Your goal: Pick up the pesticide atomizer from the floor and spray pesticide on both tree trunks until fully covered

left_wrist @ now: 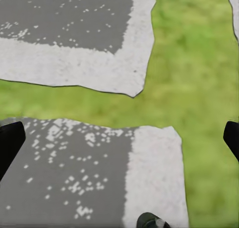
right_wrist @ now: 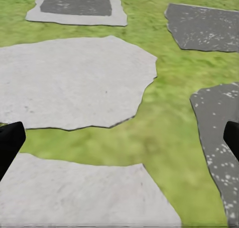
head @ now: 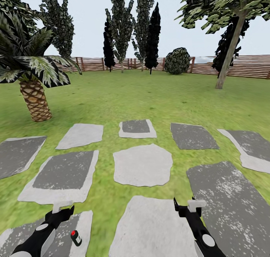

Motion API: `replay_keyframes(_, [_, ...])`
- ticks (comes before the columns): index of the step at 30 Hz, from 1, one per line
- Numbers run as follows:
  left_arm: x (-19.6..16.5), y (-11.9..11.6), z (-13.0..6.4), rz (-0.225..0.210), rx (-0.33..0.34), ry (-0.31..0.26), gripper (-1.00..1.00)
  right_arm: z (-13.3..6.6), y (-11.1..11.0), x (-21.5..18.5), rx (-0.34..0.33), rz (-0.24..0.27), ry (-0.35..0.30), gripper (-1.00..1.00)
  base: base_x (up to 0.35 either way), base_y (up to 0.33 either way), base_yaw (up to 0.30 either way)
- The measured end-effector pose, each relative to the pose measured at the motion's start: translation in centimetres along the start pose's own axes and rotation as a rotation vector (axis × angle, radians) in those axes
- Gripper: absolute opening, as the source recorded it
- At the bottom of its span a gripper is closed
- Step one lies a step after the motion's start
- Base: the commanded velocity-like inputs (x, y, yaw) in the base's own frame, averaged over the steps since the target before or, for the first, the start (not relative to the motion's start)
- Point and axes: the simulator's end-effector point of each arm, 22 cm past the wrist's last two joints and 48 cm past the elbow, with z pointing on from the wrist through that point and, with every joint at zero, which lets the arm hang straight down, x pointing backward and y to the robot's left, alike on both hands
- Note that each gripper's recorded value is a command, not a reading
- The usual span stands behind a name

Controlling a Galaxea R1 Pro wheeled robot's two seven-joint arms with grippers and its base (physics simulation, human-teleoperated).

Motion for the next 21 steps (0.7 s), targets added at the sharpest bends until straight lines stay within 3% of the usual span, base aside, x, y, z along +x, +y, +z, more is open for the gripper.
replay_keyframes(21, [4.7,0.2,1.5,0.014,-0.01,0.081,1.0,0.3,0.2,4.9,-0.003,-0.002,0.086,1.0,0.0,0.0,0.0])
